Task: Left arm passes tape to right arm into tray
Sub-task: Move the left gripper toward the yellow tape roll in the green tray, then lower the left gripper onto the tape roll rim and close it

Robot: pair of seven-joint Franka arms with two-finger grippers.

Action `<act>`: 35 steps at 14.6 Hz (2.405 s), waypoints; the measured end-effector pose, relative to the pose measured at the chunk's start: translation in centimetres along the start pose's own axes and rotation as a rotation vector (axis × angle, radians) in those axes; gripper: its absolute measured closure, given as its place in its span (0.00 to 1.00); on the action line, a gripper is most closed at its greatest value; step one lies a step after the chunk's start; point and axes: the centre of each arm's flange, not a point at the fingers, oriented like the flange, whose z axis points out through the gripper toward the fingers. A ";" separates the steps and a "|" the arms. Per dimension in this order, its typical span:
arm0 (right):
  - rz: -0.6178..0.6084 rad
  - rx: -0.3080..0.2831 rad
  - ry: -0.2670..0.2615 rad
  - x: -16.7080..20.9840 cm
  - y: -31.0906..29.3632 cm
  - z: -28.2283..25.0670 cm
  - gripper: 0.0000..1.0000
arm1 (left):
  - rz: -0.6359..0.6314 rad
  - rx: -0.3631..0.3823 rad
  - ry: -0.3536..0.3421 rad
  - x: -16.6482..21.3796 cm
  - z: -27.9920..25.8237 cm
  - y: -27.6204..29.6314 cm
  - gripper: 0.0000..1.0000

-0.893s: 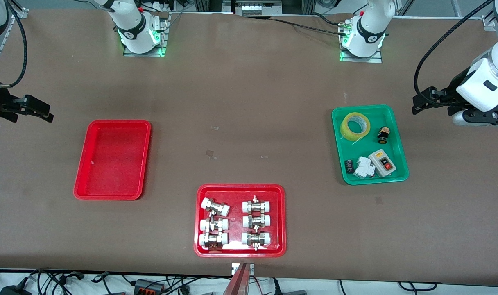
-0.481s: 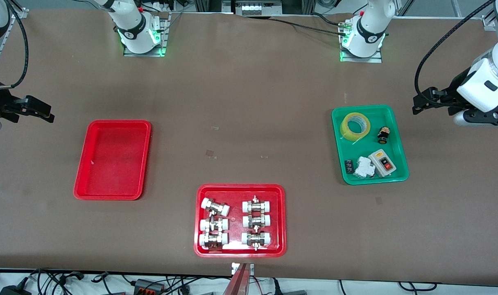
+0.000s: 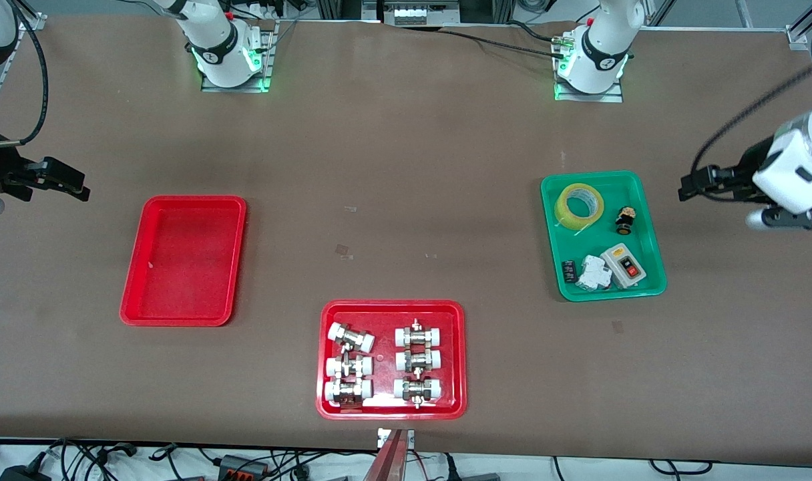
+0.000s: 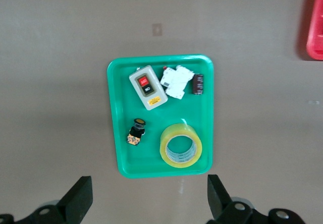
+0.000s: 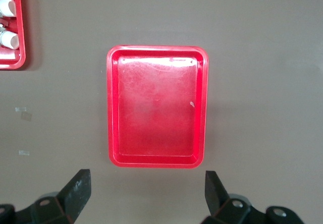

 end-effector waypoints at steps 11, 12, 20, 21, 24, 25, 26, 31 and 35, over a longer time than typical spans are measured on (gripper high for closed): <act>0.000 0.003 -0.019 0.4 -0.1 1.2 0.00 | -0.006 -0.015 -0.122 2.3 11.9 -1.2 0.00; 0.000 0.003 -0.019 0.4 0.0 1.2 0.00 | -0.005 -0.015 -0.122 2.3 12.5 -1.1 0.00; 0.002 0.003 -0.024 0.6 0.0 1.6 0.00 | -0.008 -0.011 -0.157 1.4 17.0 -1.3 0.00; 0.002 0.003 -0.024 0.6 0.1 1.6 0.00 | -0.011 -0.011 -0.168 1.3 17.8 -1.4 0.00; 0.002 0.003 -0.023 0.6 0.0 1.6 0.00 | -0.029 -0.021 -0.193 1.4 21.6 -2.6 0.00; 0.001 0.003 -0.022 0.6 0.0 1.6 0.00 | -0.033 -0.025 -0.192 1.2 23.3 -2.8 0.00; 0.001 0.003 -0.022 0.6 0.0 1.6 0.00 | -0.034 -0.027 -0.191 0.8 25.4 -2.8 0.00; 0.000 0.003 -0.022 0.7 0.0 1.7 0.00 | -0.093 -0.011 -0.251 -3.2 32.7 -0.8 0.00; 0.000 0.003 -0.024 0.7 0.0 1.8 0.00 | -0.107 -0.003 -0.250 -4.3 34.4 0.8 0.00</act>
